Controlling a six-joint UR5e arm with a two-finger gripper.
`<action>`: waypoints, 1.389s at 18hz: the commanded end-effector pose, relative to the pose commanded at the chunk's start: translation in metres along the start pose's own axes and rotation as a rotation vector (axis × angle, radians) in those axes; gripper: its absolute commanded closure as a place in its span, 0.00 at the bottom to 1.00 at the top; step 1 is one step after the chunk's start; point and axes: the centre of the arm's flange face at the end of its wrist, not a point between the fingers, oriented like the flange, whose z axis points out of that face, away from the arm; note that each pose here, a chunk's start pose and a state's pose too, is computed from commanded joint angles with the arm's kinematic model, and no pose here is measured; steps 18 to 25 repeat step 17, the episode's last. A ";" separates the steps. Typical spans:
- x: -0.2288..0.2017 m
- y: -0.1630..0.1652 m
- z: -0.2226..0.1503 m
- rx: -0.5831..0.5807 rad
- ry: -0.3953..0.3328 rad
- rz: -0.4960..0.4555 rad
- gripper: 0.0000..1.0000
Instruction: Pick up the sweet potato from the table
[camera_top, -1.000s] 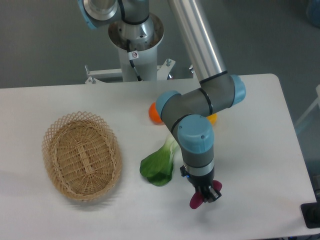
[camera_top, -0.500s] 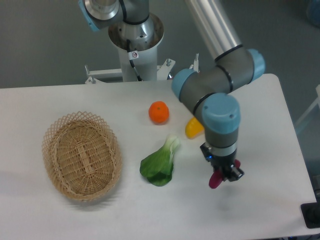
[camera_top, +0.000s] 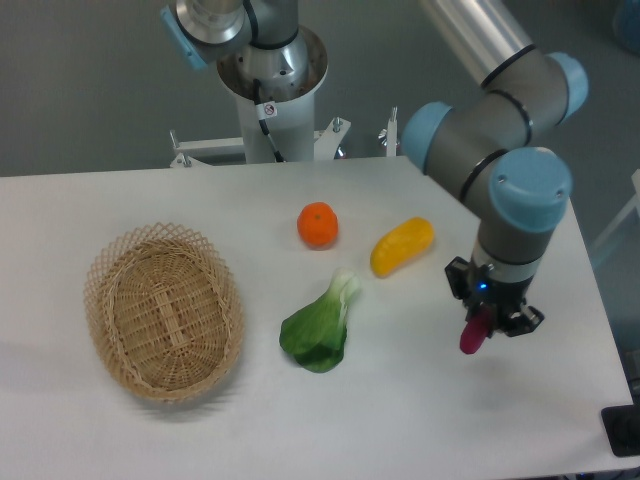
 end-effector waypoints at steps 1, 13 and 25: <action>-0.003 0.004 0.000 0.010 0.001 -0.006 0.71; -0.011 0.012 0.003 -0.017 -0.006 0.057 0.69; -0.010 0.013 0.006 -0.023 -0.005 0.057 0.70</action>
